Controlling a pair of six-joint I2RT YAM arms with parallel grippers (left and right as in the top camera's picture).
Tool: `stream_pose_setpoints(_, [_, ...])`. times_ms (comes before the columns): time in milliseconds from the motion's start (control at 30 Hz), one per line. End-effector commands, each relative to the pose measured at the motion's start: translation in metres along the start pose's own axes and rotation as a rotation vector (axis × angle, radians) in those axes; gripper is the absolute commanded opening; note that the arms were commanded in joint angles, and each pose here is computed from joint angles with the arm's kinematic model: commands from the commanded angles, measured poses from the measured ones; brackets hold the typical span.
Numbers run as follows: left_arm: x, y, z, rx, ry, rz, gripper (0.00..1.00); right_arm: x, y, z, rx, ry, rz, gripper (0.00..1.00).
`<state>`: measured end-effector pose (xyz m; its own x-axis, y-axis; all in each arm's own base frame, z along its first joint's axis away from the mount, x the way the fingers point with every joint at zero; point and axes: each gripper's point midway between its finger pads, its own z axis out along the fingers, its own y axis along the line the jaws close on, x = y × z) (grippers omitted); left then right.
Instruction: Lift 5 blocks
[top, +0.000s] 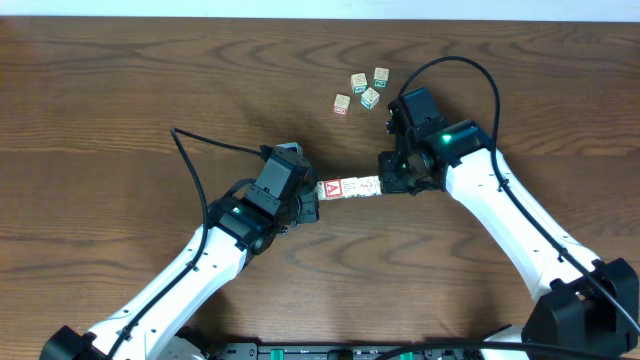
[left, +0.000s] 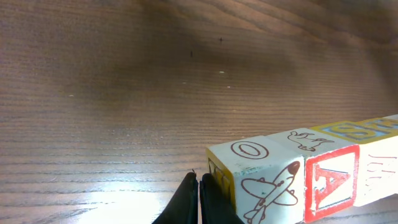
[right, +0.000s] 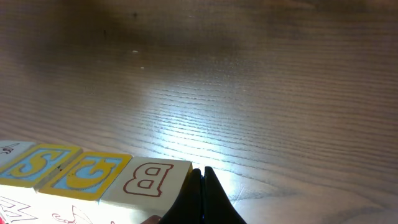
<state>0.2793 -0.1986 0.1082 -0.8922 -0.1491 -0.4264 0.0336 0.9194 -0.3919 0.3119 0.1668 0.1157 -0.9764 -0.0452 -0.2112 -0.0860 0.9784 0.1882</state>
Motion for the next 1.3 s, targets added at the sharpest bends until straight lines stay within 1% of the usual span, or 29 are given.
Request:
stream_pose_setpoints(0, [0.018, -0.082, -0.026, 0.334, 0.087, 0.099, 0.07, 0.027, 0.090, -0.018, -0.340, 0.094, -0.106, 0.01])
stream_pose_setpoints(200, [0.018, -0.082, -0.026, 0.330, 0.085, 0.101, 0.07, 0.025, 0.083, -0.015, -0.296, 0.082, -0.103, 0.01])
stream_pose_setpoints(833, [0.021, -0.079, -0.019, 0.317, 0.100, 0.105, 0.08, 0.024, 0.085, -0.013, -0.304, 0.086, -0.094, 0.01])
stream_pose_setpoints(1267, [0.027, -0.071, -0.002, 0.272, 0.137, 0.096, 0.07, 0.027, 0.081, 0.008, -0.275, 0.133, -0.091, 0.01])
